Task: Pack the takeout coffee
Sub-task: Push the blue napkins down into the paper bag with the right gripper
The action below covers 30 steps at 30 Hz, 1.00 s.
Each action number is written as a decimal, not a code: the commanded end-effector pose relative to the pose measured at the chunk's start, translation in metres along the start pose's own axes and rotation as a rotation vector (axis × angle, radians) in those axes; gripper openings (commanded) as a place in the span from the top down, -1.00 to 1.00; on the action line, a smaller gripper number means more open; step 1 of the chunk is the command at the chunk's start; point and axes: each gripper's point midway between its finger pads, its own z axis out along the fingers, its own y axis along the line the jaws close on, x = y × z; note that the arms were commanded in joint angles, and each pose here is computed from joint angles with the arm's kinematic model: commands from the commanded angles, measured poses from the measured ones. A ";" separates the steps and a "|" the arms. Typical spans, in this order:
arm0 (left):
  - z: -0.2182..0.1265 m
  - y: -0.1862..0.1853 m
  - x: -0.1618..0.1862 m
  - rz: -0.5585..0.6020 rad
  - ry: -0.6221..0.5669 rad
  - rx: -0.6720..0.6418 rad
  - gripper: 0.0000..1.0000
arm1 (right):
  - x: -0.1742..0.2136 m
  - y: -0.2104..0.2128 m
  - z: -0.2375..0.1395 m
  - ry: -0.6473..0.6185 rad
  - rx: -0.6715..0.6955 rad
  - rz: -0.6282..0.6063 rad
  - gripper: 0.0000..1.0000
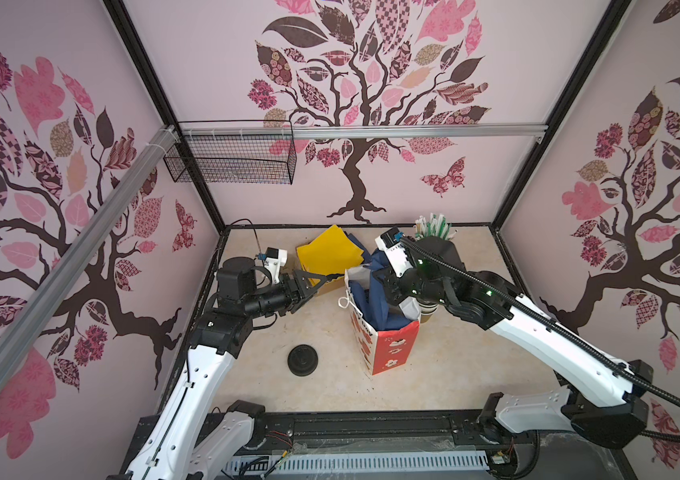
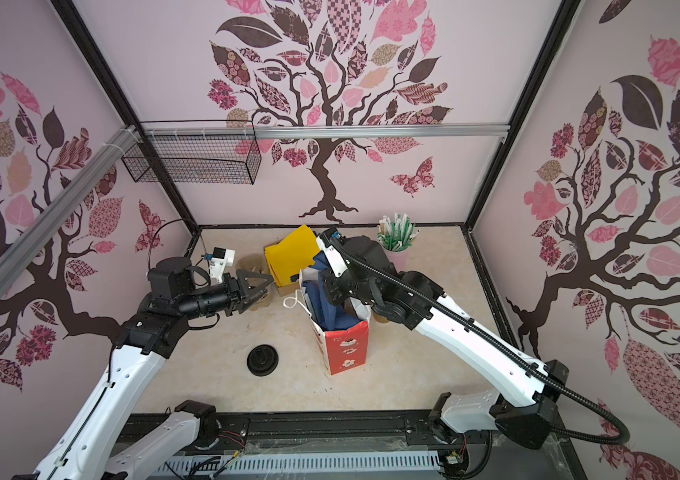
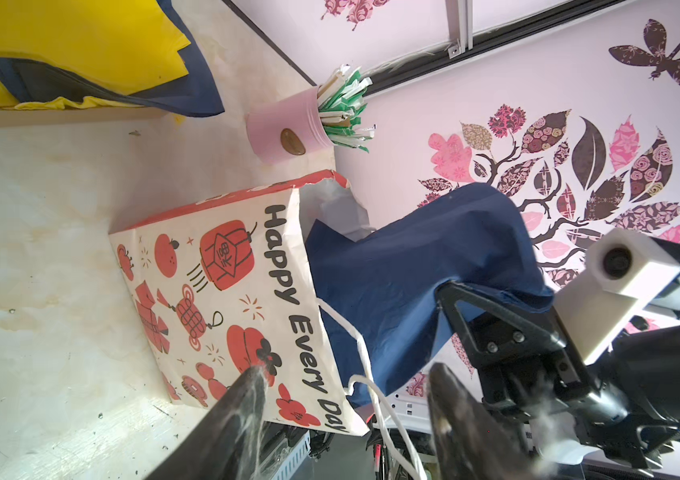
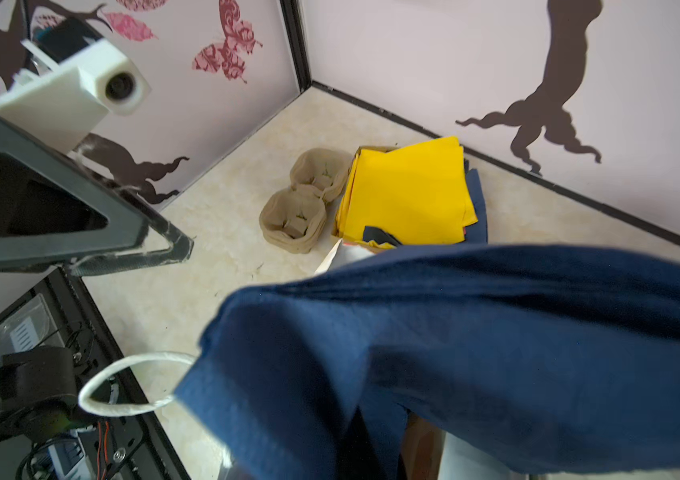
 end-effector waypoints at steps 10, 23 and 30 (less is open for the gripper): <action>-0.003 0.019 0.010 0.000 -0.007 -0.053 -0.28 | 0.086 0.003 0.042 0.275 -0.027 0.113 1.00; -0.006 0.026 0.006 -0.011 -0.050 -0.090 -0.28 | 0.137 -0.027 0.067 0.409 0.135 0.114 1.00; -0.010 0.032 0.007 -0.029 -0.074 -0.116 -0.28 | 0.144 -0.032 0.073 0.427 0.166 0.096 0.69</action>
